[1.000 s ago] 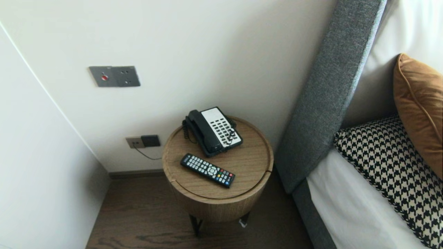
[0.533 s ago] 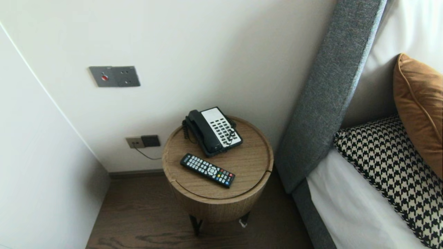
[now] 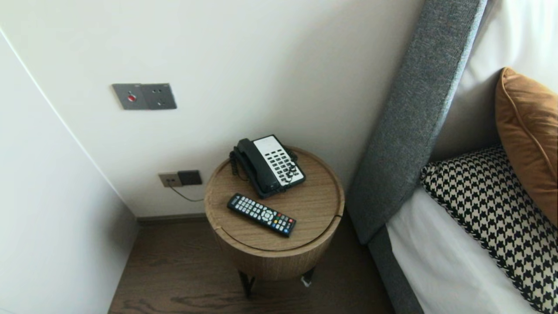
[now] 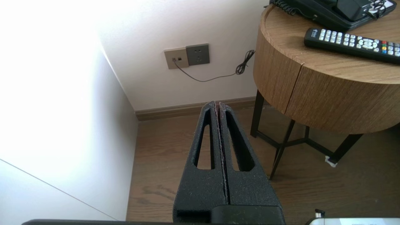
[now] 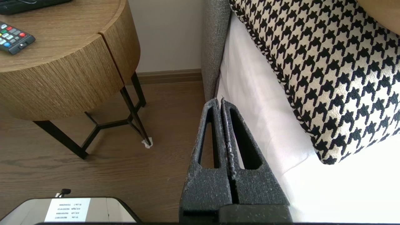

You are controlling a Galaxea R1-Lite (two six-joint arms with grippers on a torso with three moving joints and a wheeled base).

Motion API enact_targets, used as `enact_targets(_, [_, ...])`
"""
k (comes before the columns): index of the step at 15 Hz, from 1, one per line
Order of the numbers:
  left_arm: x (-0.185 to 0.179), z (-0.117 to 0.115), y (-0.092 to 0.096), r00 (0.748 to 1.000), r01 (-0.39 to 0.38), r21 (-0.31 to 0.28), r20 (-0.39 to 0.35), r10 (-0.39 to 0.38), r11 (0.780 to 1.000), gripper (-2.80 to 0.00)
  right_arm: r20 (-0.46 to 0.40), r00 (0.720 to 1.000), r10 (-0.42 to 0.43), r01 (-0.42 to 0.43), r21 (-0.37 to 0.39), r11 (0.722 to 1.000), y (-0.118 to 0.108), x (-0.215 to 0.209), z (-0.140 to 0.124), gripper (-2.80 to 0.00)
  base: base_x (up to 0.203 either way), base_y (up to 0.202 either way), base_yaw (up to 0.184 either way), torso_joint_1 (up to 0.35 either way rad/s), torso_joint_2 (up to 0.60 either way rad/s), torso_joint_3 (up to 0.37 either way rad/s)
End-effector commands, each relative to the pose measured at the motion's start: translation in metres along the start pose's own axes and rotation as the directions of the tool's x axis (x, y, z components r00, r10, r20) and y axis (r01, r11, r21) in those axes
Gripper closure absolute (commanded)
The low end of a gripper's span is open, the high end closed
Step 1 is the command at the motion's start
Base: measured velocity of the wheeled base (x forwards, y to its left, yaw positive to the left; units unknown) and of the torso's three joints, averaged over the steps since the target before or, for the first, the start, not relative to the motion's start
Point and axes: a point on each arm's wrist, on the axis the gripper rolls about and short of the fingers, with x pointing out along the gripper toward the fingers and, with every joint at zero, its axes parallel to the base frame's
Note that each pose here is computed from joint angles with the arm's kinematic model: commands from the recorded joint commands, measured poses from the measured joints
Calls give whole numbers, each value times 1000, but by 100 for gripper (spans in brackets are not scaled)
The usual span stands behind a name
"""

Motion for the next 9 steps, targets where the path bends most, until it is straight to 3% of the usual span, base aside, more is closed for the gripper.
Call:
enact_targets(1, [0, 0, 0, 1000, 0, 1, 1, 0, 1000, 0, -2, 1000, 0, 0, -2, 1000, 0, 0, 0, 0, 0, 0, 0, 0, 0, 0])
enact_targets(9, [0, 0, 0, 1000, 0, 2, 0, 0, 1000, 0, -4, 1000, 0, 0, 1, 1000, 0, 0, 0, 0, 0, 0, 0, 0, 0, 0])
